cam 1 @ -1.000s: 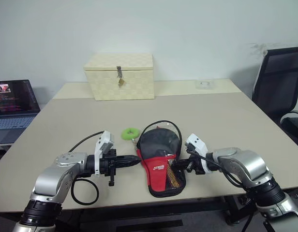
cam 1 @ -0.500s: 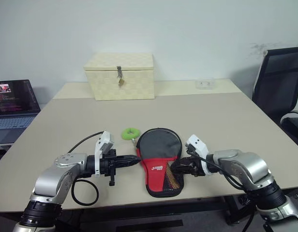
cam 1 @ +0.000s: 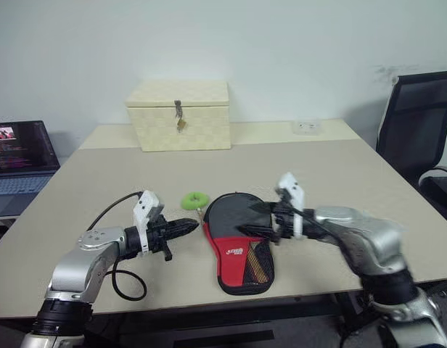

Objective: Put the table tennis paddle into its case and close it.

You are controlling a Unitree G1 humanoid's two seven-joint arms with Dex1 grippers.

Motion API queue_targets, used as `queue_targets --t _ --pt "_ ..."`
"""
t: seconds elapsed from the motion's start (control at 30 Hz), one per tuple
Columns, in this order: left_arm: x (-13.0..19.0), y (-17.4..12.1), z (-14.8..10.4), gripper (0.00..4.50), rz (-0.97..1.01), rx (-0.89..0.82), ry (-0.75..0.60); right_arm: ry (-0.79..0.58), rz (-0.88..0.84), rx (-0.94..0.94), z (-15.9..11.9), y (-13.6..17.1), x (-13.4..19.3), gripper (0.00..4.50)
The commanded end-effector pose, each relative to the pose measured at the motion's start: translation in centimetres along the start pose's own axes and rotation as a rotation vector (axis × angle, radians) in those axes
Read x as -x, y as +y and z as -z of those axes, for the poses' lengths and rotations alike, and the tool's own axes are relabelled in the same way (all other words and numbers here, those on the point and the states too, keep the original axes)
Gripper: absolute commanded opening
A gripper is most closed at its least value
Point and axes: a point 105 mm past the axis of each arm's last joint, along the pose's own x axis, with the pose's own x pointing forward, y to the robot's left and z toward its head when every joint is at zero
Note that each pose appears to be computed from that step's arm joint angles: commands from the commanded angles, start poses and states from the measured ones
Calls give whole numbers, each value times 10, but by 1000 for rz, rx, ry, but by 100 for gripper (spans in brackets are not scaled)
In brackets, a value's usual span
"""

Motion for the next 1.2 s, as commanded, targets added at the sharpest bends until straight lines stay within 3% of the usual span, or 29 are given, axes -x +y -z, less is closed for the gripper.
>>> queue_targets --t 0.03,0.3,0.57,0.77,1.17,1.2 --pt "4 20 -13 198 -118 -78 -23 -4 77 68 -1 -14 -22 450" --pt "-6 45 -19 447 -231 -137 -8 35 93 90 20 -13 -37 450" --pt "-42 63 -18 447 -235 -122 35 46 108 71 32 -9 -31 450" --pt "-74 78 -7 447 -261 -142 154 44 105 61 32 -2 -31 450" --pt "-90 72 17 447 -239 -133 272 47 131 55 32 -2 -26 450" --pt "-90 72 19 430 -238 -130 272 48 134 57 32 -2 -26 450"
